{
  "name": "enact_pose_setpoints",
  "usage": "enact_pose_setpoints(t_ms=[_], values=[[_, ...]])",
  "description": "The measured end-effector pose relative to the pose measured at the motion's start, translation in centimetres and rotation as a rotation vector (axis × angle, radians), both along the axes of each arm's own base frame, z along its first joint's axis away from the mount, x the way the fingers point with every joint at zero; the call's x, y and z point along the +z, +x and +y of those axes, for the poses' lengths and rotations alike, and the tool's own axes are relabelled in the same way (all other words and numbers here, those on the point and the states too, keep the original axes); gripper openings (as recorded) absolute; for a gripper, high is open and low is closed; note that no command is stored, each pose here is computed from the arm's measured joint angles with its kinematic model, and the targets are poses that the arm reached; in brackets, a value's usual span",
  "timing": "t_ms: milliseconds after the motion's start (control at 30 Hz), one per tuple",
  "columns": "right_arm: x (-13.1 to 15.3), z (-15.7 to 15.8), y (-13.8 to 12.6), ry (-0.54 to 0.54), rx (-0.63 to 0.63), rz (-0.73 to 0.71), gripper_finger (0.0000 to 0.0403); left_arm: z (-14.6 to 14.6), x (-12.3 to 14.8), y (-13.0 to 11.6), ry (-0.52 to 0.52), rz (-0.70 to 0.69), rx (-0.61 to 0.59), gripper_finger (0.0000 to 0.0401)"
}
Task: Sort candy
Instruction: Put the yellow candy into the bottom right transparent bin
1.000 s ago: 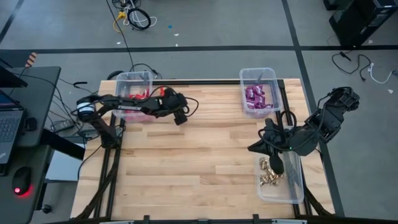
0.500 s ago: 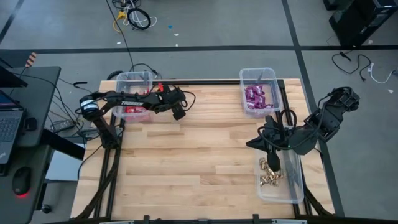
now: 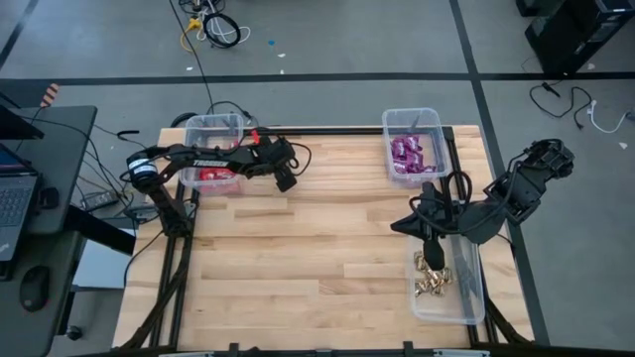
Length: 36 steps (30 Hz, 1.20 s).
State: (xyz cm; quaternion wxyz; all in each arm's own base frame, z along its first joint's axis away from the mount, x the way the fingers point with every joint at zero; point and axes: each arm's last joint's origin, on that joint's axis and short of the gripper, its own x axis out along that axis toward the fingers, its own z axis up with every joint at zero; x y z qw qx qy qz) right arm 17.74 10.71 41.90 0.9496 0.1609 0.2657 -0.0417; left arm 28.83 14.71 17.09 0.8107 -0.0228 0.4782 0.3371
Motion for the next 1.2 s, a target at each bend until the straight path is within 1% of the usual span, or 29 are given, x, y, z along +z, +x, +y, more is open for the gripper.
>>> enact_pose_setpoints(t_ms=[200,300,567,867,967,1100,1200], values=[[0.2,0.08,0.12,0.021,-0.004,-0.021,0.0002,0.32,0.02,-0.15,0.002,-0.005,0.019,0.0225],[0.2,0.09,0.12,0.022,-0.003,-0.022,0.0001,0.41,0.04,-0.21,0.023,0.005,0.036,0.0225],[0.32,0.14,0.19,0.031,-0.002,-0.034,0.0002,0.38,0.0,-0.28,0.022,0.013,0.039,0.0231],[0.35,0.15,0.2,0.032,0.0,-0.037,0.0002,0.28,-0.13,-0.43,-0.025,-0.02,0.109,0.0275],[0.35,0.15,0.2,0.032,0.0,-0.037,0.0004,0.27,-0.13,-0.43,-0.028,-0.022,0.111,0.0277],[0.35,0.15,0.2,0.034,-0.001,-0.036,0.0003,0.1,-0.2,-0.29,-0.088,-0.047,0.071,0.0277],[0.35,0.15,0.2,0.034,-0.001,-0.036,0.0003,0.13,-0.36,-0.1,-0.099,-0.061,0.061,0.0278]])
